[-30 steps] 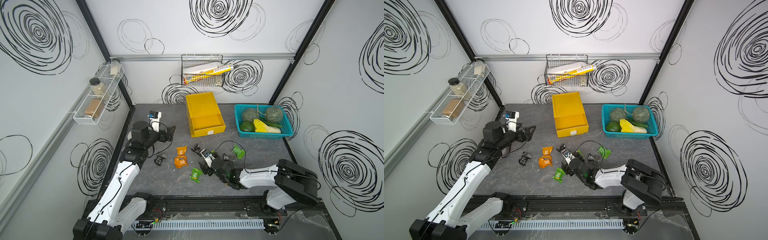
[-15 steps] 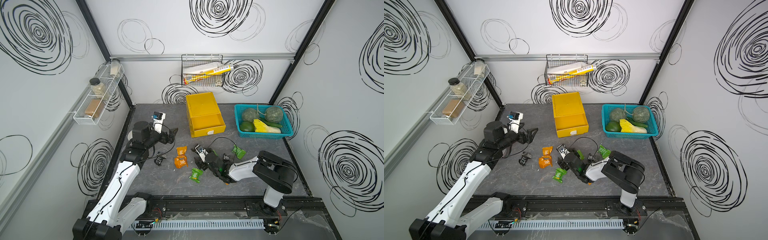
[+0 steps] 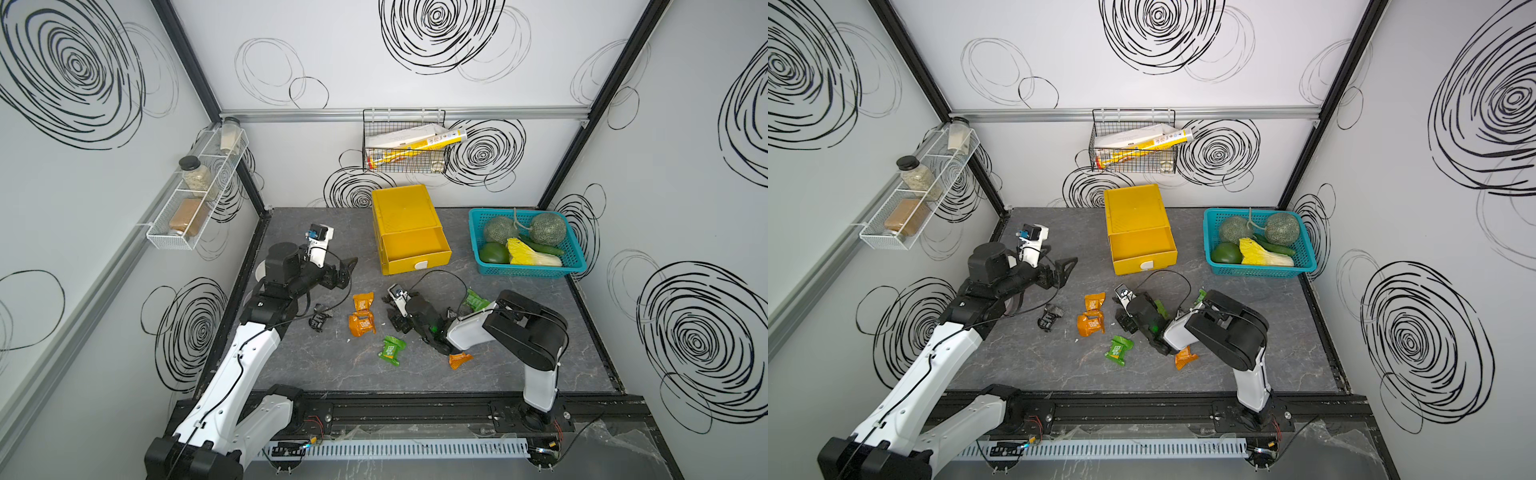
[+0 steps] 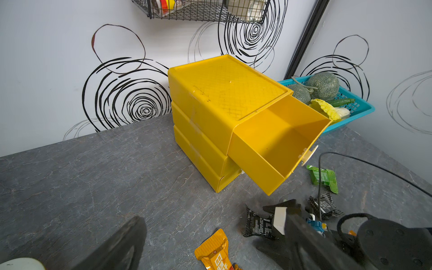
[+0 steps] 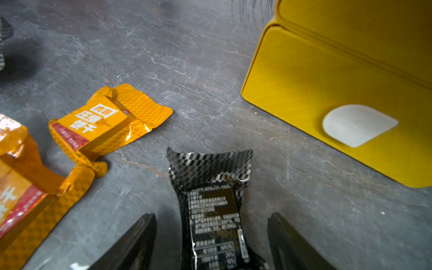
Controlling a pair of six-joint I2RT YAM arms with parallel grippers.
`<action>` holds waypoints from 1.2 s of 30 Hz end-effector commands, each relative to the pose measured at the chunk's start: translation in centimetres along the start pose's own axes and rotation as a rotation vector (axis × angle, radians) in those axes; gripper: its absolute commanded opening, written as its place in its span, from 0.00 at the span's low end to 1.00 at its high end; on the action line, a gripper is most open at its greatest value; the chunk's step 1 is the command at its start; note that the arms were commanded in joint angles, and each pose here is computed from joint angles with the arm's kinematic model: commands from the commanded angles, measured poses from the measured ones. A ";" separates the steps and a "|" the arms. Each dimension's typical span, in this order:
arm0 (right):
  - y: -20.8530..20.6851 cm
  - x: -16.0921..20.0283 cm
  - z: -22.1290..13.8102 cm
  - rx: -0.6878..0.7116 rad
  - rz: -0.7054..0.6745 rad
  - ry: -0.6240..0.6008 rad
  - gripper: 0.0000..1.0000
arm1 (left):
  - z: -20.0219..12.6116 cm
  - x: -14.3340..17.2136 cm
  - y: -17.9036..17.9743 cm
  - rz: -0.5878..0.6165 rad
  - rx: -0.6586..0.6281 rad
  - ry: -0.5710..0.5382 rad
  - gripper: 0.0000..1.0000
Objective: Place the cookies into the drawer by color
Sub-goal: Pick up the cookie at the center of the board.
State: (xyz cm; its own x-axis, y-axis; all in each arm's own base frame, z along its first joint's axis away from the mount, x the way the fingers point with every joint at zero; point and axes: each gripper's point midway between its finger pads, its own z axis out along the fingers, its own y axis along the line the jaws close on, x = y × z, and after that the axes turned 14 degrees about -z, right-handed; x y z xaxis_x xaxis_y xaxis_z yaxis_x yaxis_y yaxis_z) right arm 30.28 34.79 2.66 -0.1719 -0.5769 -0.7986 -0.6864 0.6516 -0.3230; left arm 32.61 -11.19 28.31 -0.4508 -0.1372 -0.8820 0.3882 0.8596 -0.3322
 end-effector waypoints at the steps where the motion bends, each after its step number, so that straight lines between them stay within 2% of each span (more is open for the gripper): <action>1: 0.6 0.0 0.8 -0.028 0.010 0.001 0.76 | -0.8 -1.6 -1.2 0.035 0.031 -0.041 0.99; 16: 1.3 -0.6 -0.9 -0.103 0.023 0.010 0.36 | -1.0 -1.8 -1.2 0.051 0.031 -0.042 0.99; 20: 1.1 -0.9 -1.7 -0.107 0.036 -0.006 0.33 | -0.9 -1.7 -1.1 0.057 0.032 -0.051 0.99; 31: 2.7 -1.9 -4.9 -0.123 -0.016 -0.018 0.34 | -0.9 -1.4 -1.4 0.075 0.047 -0.039 0.99; 36: 2.5 -2.8 -6.9 -0.133 0.027 -0.037 0.34 | -0.8 -0.9 -1.9 0.102 0.078 -0.020 0.99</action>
State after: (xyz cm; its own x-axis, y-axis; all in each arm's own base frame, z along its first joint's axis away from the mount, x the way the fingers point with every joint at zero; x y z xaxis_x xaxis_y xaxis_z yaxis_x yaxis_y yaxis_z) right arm 24.57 35.41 6.76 -0.1403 -0.5550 -0.8199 -0.7833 0.5688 -0.2510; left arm 32.00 -11.53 28.41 -0.4403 -0.0915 -0.8932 0.4292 0.8523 -0.2989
